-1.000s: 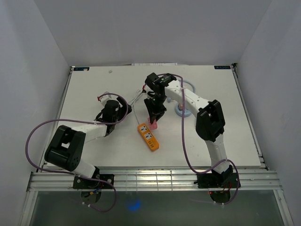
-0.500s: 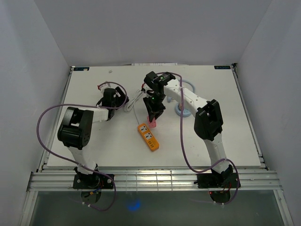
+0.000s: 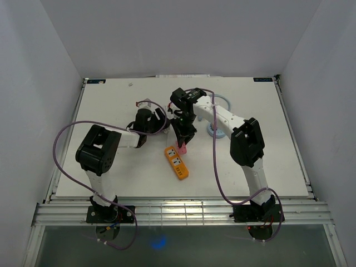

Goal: Insert the plug

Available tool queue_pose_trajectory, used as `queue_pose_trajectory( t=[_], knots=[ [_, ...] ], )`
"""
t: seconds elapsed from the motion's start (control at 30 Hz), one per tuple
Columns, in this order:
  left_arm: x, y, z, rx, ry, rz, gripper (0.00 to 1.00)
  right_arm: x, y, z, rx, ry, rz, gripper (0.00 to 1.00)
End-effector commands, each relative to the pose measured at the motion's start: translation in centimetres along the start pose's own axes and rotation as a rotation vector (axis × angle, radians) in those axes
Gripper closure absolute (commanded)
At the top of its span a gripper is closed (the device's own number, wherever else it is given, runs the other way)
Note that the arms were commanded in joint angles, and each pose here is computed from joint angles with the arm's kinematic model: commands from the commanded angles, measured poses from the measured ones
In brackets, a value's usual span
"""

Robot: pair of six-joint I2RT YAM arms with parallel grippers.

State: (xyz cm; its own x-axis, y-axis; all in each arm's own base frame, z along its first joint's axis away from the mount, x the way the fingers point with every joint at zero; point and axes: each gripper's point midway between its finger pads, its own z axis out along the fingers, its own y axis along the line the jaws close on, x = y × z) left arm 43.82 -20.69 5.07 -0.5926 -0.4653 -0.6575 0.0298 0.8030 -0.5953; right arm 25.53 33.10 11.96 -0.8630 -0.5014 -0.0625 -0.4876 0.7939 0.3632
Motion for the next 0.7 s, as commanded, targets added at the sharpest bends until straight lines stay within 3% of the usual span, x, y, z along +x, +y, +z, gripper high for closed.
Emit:
queue_pose_trajectory(
  t=[0.0,0.37,0.53,0.67],
  knots=[
    [1.3,-4.6,-0.3,0.108,-0.006,0.044,0.23,1.8,0.2,-2.2,0.021,-0.011,0.001,0.92],
    [2.1,-8.3,-0.6,0.205,0.032,0.029,0.23,5.1,-0.9,-2.2,0.050,0.038,0.018,0.92],
    [0.9,-5.2,-1.4,0.066,0.011,0.016,0.14,5.8,-1.0,-2.5,0.055,0.057,0.020,0.92],
    [-1.3,-2.5,-4.0,0.042,-0.017,-0.110,0.08,5.5,-0.7,-2.3,0.047,0.070,0.021,0.92]
  ],
)
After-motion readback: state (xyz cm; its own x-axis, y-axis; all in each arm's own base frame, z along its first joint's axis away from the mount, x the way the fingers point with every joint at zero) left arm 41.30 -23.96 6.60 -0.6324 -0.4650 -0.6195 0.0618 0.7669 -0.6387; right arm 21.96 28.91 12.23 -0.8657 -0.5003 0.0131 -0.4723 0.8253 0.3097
